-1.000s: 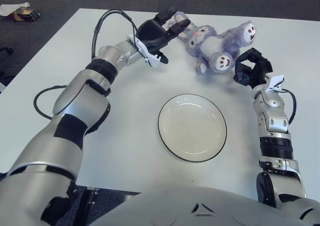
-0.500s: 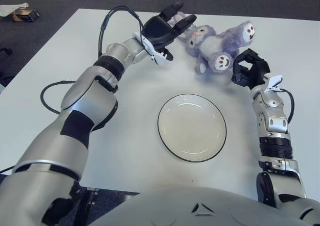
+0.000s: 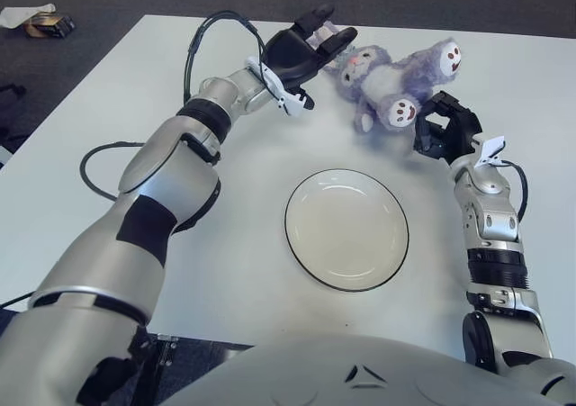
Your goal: Put the doll into the plate.
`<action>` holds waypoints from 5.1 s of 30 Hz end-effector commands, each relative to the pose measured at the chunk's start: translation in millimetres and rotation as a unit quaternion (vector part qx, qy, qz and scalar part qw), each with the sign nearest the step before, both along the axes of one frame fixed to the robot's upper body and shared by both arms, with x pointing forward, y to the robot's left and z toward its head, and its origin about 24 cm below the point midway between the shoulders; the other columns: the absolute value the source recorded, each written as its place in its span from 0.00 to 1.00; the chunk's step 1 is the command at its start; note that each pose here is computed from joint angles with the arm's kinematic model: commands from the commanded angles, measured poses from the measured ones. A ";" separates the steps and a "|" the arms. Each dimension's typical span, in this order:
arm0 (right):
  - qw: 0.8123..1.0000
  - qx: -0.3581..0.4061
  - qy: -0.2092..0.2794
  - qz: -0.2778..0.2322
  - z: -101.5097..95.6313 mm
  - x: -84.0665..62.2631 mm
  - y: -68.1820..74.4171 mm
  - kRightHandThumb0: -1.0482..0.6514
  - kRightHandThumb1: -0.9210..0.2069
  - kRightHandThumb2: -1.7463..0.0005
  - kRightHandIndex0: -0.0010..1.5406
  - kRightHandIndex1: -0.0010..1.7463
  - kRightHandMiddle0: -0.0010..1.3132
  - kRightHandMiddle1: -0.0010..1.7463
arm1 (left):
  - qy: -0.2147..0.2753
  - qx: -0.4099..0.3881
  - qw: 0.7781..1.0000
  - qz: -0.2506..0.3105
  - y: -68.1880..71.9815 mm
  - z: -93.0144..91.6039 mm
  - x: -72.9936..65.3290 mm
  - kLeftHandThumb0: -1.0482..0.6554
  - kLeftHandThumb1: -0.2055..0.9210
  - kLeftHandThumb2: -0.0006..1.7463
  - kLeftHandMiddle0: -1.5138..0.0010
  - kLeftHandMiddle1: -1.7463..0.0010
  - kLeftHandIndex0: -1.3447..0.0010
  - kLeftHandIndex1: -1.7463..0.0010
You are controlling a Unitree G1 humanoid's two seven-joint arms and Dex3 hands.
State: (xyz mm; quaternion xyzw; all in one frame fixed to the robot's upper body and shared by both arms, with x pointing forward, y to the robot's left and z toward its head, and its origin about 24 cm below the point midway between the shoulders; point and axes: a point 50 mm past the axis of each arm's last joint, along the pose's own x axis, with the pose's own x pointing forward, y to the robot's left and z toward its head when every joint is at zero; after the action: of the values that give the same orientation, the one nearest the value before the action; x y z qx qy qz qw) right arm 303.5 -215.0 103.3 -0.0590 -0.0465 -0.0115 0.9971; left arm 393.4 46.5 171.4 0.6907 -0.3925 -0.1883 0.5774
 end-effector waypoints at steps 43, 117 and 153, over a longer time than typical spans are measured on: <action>0.995 -0.052 0.016 0.084 21.0 -38.9 -5.1 0.35 0.44 0.32 0.65 1.00 0.40 1.00 | 0.022 -0.003 1.000 0.000 -32.0 10.9 -1.3 0.16 0.58 0.40 0.91 0.95 1.00 0.89; 0.805 -0.540 -0.237 -0.066 101.7 -33.5 -12.7 0.18 0.47 0.58 0.03 0.29 0.00 0.41 | 0.035 -0.006 0.999 0.041 -10.8 -6.3 3.2 0.09 0.71 0.30 0.98 0.74 1.00 0.80; 0.704 -0.653 -0.271 0.062 136.7 16.6 23.1 0.11 0.18 0.72 0.06 0.21 0.00 0.38 | 0.048 0.014 0.996 0.069 -9.8 -10.1 5.9 0.13 0.70 0.31 1.00 0.66 1.00 0.78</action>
State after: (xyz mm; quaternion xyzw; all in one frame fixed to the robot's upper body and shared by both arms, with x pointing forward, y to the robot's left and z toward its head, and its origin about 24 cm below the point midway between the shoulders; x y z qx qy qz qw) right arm 318.3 -192.0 234.8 -0.6824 -0.3182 0.0521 0.6560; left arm 398.9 34.4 164.0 0.7122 -0.3196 -0.1885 0.5959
